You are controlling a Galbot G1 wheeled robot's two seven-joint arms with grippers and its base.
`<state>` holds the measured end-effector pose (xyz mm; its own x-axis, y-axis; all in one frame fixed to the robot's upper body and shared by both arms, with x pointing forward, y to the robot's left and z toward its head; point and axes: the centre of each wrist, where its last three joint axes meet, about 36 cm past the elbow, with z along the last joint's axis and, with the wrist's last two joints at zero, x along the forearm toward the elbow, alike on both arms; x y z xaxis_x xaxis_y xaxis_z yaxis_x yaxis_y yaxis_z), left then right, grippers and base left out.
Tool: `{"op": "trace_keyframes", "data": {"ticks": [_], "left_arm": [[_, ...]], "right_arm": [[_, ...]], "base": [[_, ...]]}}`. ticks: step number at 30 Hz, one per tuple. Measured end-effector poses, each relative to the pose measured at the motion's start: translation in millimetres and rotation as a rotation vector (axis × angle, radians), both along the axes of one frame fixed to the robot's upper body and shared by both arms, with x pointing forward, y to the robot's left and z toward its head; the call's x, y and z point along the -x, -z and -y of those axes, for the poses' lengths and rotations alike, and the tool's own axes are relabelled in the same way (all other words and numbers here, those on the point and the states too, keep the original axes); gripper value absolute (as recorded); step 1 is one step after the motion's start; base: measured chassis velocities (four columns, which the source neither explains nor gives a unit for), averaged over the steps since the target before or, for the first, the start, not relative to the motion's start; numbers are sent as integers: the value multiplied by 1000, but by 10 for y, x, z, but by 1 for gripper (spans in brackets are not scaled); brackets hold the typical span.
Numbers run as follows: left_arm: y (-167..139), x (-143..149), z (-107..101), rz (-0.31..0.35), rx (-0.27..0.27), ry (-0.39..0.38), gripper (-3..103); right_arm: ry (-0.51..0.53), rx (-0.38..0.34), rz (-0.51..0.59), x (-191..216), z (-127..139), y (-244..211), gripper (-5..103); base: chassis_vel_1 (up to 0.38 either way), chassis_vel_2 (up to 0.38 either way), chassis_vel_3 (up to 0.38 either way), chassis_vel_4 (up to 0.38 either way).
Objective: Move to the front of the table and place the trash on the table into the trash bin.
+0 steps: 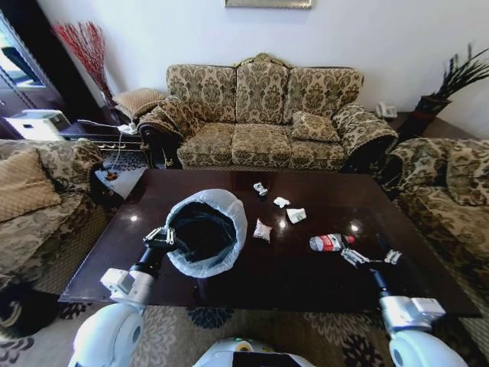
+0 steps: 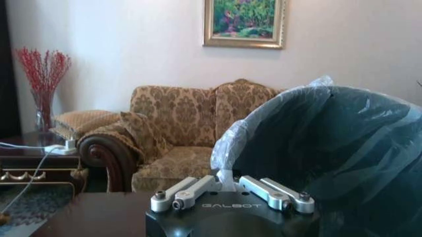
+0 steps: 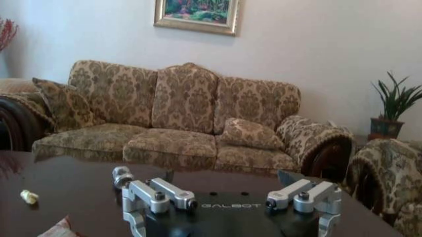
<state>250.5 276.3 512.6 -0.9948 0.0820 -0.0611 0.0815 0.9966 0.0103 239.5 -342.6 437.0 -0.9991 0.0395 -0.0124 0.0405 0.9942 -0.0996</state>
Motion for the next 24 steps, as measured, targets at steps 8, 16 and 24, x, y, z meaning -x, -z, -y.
{"op": "trace_keyframes", "data": {"ticks": [8, 16, 24], "left_arm": [[59, -6, -1, 7, 21, -43, 2], [74, -33, -30, 26, 14, -76, 2], [80, -119, -119, -2, 0, -60, 2]], "right_arm": [[-49, -21, -21, -89, 11, -34, 100], [-204, -78, -58, -731, -181, 155, 100], [-281, -137, -117, -1216, -687, 441, 100]], "base": [[23, -53, -35, 31], [0, 0, 0, 0], [0, 0, 0, 0]]}}
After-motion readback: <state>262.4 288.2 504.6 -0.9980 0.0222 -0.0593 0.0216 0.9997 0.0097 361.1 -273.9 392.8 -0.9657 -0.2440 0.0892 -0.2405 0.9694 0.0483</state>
